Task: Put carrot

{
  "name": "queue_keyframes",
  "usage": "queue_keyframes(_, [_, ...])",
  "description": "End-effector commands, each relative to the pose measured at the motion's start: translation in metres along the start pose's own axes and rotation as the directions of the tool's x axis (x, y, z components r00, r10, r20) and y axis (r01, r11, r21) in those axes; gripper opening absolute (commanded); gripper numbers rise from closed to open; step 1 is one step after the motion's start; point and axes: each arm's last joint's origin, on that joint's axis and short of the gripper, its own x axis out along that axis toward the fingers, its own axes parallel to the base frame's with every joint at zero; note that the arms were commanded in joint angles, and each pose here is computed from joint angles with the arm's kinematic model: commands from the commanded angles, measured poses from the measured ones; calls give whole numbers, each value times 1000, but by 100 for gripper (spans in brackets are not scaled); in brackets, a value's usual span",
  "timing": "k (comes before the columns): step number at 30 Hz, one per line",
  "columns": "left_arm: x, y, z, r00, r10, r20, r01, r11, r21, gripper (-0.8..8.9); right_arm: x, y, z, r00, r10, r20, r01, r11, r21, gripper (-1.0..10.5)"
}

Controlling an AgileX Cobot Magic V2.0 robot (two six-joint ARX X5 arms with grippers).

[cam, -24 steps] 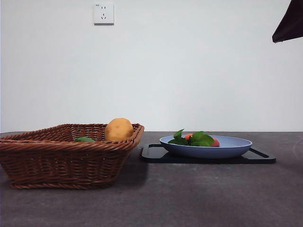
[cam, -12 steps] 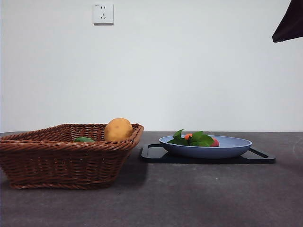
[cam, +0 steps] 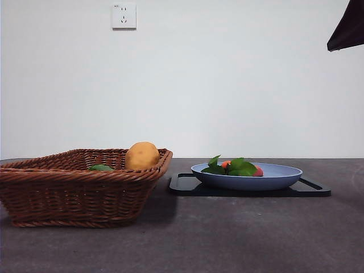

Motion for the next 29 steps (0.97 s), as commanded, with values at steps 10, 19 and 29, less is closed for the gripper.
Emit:
queue_keyframes(10, [1,0,-2,1000,4,9,-3,1000,-6,8,0,1,2,1000,4,14,-4,1000,13,4])
queue_keyframes(19, [1,0,-2,1000,3,10,-3,1000,-6,8,-1,1,3,1000,3,20,-3,1000,1,4])
queue_keyframes(29, [1,0,-2,1000,4,9,-3,1000,-6,8,-43,-31,-17,981,-95,169,104,993,-48,4])
